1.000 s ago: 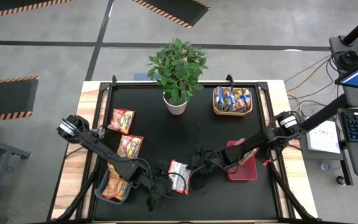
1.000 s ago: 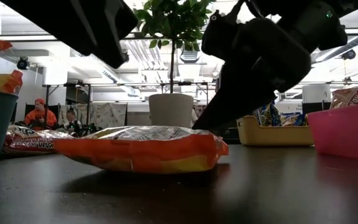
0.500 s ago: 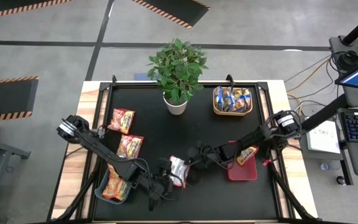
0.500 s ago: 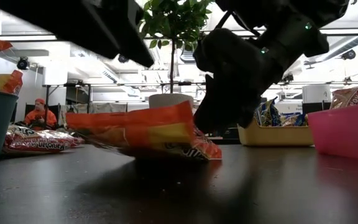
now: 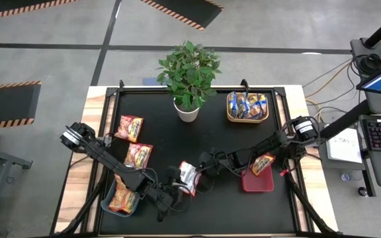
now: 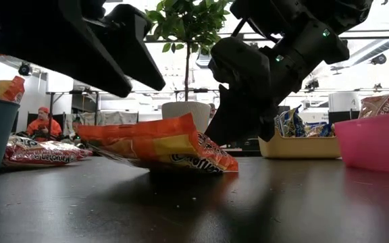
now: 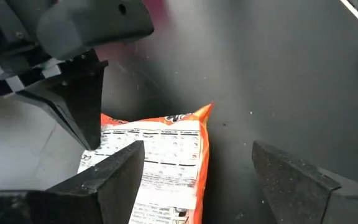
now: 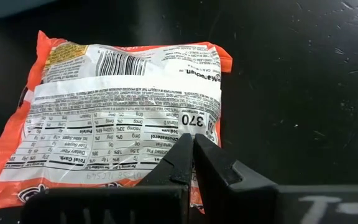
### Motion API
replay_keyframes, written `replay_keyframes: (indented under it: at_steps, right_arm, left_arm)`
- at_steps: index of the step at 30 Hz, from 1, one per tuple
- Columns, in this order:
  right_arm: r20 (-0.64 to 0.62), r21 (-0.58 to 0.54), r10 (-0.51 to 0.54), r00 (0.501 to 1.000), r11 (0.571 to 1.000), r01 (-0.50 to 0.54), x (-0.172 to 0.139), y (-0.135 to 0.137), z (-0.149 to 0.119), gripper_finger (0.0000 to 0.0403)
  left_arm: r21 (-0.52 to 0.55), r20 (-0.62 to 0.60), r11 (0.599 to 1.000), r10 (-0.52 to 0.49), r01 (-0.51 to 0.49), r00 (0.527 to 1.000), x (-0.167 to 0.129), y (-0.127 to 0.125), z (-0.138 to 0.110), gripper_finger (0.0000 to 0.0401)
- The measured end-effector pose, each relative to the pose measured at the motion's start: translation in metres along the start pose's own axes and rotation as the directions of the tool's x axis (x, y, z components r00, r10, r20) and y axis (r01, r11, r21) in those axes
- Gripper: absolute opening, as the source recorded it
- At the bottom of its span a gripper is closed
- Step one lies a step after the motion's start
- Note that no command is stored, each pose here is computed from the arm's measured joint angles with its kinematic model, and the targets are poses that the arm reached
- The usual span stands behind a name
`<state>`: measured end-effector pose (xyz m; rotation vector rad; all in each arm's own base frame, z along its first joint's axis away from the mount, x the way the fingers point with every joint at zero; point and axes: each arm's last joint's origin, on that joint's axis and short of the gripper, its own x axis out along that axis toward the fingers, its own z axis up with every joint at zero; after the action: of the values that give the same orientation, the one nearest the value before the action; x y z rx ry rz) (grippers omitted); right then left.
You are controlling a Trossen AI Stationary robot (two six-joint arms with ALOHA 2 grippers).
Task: Sort Maruchan noodles
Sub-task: Put the orange noodle pack into the blue bin
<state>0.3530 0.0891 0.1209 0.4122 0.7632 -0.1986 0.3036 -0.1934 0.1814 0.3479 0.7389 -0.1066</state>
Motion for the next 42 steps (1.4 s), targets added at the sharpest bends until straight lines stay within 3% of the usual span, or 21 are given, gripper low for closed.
replay_keyframes:
  at_steps: [11, 18, 20, 24, 28, 36, 42]
  right_arm:
    - [-0.001, 0.004, 0.000, 1.000, 1.000, 0.000, 0.000, -0.001, 0.000, 0.0009]
    - [0.002, 0.007, 0.001, 1.000, 1.000, -0.001, 0.001, -0.001, 0.000, 0.0009]
    - [0.005, 0.008, 0.001, 1.000, 1.000, -0.001, 0.001, -0.001, 0.001, 0.0009]
    - [0.006, 0.015, 0.002, 1.000, 1.000, -0.002, 0.001, -0.001, 0.001, 0.0009]
    - [0.008, 0.017, -0.001, 1.000, 1.000, 0.001, 0.001, -0.001, 0.001, 0.0009]
    - [0.008, 0.017, 0.000, 1.000, 1.000, 0.000, 0.001, -0.001, 0.001, 0.0009]
    - [0.008, 0.016, 0.000, 1.000, 1.000, 0.000, 0.001, -0.001, 0.001, 0.0009]
  left_arm:
    - [0.098, -0.068, 0.992, 0.080, -0.074, 0.994, 0.002, 0.001, -0.017, 0.0279]
    - [0.179, -0.088, 0.982, 0.079, -0.062, 0.993, 0.015, -0.011, -0.030, 0.0279]
    - [0.216, -0.101, 0.970, 0.136, -0.111, 0.986, 0.022, -0.017, -0.035, 0.0279]
    - [0.267, -0.071, 0.906, 0.358, -0.328, 0.931, 0.030, -0.023, -0.034, 0.0279]
    - [0.283, -0.086, 0.901, 0.364, -0.328, 0.927, 0.041, -0.030, -0.034, 0.0274]
    - [0.261, -0.105, 0.898, 0.391, -0.354, 0.914, 0.050, -0.034, -0.033, 0.0223]
    - [0.234, -0.103, 0.900, 0.399, -0.368, 0.911, 0.050, -0.034, -0.033, 0.0142]
